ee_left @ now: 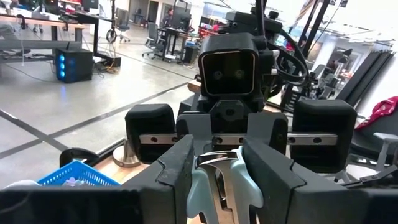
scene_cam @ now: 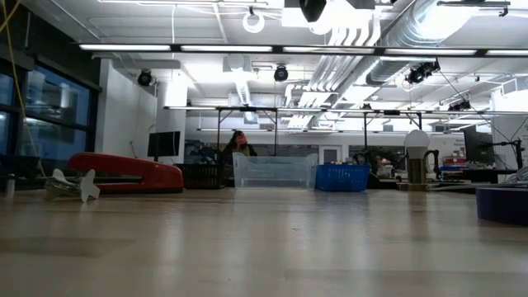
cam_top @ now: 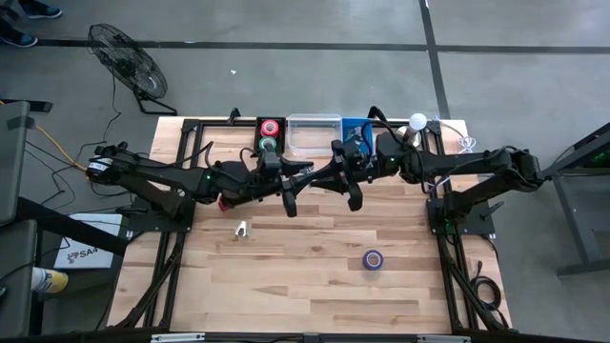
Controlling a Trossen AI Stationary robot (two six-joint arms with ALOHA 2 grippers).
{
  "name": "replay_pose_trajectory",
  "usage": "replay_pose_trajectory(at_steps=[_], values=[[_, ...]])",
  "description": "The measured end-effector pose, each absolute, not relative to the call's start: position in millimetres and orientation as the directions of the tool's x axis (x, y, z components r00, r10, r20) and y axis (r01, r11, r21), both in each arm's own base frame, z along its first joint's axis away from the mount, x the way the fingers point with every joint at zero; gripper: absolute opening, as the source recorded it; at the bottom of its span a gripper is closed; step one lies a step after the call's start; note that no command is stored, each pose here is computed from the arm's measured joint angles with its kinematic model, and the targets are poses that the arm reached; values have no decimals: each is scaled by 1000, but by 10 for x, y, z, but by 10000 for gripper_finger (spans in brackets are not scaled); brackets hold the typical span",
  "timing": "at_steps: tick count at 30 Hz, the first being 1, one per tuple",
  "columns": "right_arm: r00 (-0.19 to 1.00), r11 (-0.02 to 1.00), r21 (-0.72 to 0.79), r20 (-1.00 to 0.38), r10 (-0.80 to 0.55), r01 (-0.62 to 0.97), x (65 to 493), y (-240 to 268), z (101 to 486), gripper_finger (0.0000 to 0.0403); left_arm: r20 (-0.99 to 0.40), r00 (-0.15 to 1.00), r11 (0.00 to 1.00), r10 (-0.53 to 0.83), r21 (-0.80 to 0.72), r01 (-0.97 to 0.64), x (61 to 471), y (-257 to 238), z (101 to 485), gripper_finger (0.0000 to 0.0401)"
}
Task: Pick and place Stapler, Stapler remover, tape
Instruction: Put the blue staple remover into the blue bin
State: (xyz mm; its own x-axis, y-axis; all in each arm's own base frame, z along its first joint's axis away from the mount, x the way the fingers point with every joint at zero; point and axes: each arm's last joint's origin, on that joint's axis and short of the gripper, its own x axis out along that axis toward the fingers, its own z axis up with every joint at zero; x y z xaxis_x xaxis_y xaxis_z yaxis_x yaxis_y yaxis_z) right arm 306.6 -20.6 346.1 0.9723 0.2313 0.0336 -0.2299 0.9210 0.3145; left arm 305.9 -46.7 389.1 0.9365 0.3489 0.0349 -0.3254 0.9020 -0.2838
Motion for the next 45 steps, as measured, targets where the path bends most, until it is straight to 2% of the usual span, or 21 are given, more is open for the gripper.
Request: replay_pose_trajectory(at_steps=[4, 5, 7, 13, 16, 23, 26, 32, 41, 45], values=[[981, 930, 313, 22, 194, -191, 3067, -216, 3450, 58, 33, 931, 894, 365, -291, -340, 3058, -464, 3889, 146], [982, 932, 311, 22, 188, -186, 3067, -219, 3451, 27, 29, 930, 894, 367, -289, -344, 3060, -465, 3883, 154], [982, 932, 311, 24, 187, -185, 3067, -219, 3456, 2, 22, 930, 894, 367, -285, -346, 3064, -468, 3872, 172], [985, 933, 318, 17, 173, -169, 3067, -225, 3450, 4, 26, 931, 895, 364, -286, -342, 3064, -471, 3875, 227], [985, 932, 321, 7, 173, -166, 3067, -224, 3440, 3, 28, 937, 901, 349, -284, -327, 3065, -473, 3878, 239], [983, 936, 319, -48, 174, -150, 3066, -224, 3385, 2, 14, 938, 903, 347, -273, -331, 3064, -475, 3863, 232], [978, 938, 324, -119, 173, -126, 3040, -235, 3329, 1, -67, 938, 902, 341, -257, -347, 2966, -461, 3839, 226], [944, 945, 324, -294, 151, -51, 2848, -300, 3264, 1, -255, 918, 819, 302, -423, -387, 2512, -414, 3875, 216], [900, 950, 314, -416, 130, 7, 2629, -321, 3252, 0, -306, 905, 760, 296, -499, -417, 2162, -517, 3933, 193], [864, 938, 346, -477, 162, 15, 2593, -308, 3191, 0, -433, 874, 753, 221, -494, -435, 2090, -613, 3802, 187]])
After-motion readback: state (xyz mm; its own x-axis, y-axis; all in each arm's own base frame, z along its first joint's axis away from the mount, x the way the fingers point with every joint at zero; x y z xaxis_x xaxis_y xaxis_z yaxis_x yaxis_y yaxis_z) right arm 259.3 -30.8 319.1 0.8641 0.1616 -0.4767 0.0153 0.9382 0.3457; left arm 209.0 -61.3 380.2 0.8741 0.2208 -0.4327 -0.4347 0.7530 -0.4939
